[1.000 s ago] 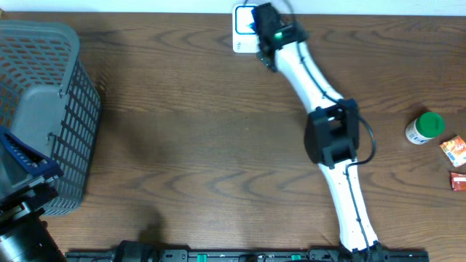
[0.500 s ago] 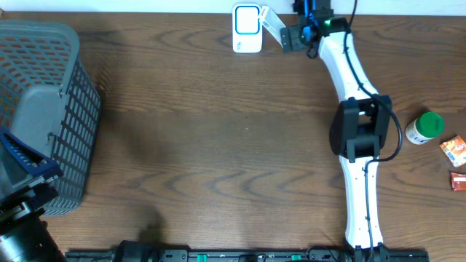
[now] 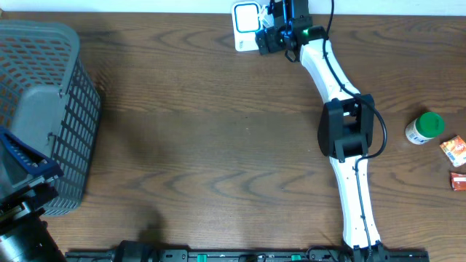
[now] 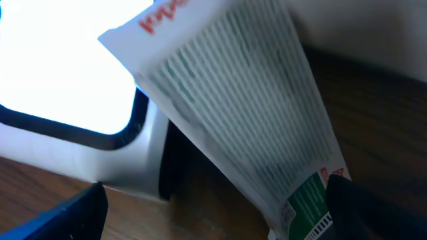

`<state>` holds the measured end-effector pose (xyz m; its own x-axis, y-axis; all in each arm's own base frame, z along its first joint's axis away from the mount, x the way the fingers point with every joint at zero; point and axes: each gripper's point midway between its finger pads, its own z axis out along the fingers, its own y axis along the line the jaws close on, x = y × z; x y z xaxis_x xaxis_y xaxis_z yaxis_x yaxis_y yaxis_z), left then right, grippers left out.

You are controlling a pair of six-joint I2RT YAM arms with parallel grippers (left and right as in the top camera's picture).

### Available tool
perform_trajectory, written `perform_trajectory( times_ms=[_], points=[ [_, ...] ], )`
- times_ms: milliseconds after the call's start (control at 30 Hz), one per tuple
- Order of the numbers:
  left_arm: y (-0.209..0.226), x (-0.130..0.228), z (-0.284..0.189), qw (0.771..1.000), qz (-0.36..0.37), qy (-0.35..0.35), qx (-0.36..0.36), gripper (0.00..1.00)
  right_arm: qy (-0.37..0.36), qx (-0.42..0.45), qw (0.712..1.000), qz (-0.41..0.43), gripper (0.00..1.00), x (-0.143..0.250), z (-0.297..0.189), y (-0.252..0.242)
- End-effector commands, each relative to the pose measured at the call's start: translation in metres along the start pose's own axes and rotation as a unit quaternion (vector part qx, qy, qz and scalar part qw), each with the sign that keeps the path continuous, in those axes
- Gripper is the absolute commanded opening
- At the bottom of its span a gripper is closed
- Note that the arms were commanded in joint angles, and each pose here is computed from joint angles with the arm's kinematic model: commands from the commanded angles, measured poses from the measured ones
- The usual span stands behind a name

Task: Scan the item barcode
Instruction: 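Hold the white-and-green box in front of the white scanner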

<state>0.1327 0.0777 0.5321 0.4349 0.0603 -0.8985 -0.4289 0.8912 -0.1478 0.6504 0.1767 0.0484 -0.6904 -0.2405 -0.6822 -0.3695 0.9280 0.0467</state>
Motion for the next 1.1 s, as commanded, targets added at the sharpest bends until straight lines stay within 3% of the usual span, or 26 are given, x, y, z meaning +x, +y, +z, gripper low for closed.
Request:
perform_trajectory(
  times_ms=[0,433,700,1067],
  points=[
    [0.004,-0.007,-0.002,1.000,0.000,-0.007,-0.007,0.95,0.017,0.013,1.000,-0.004,0.99,0.018,0.014,-0.011],
    [0.004,-0.007,-0.002,1.000,0.000,-0.007,-0.007,0.95,0.079,0.025,0.994,-0.073,0.99,0.040,-0.001,-0.027],
    [0.004,-0.007,-0.002,1.000,0.000,-0.007,-0.007,0.95,0.033,0.052,0.995,-0.079,0.99,0.024,0.010,-0.043],
    [0.004,-0.007,-0.002,1.000,0.000,-0.007,-0.007,0.95,0.011,0.077,0.995,-0.062,0.99,0.034,0.043,-0.050]
  ],
)
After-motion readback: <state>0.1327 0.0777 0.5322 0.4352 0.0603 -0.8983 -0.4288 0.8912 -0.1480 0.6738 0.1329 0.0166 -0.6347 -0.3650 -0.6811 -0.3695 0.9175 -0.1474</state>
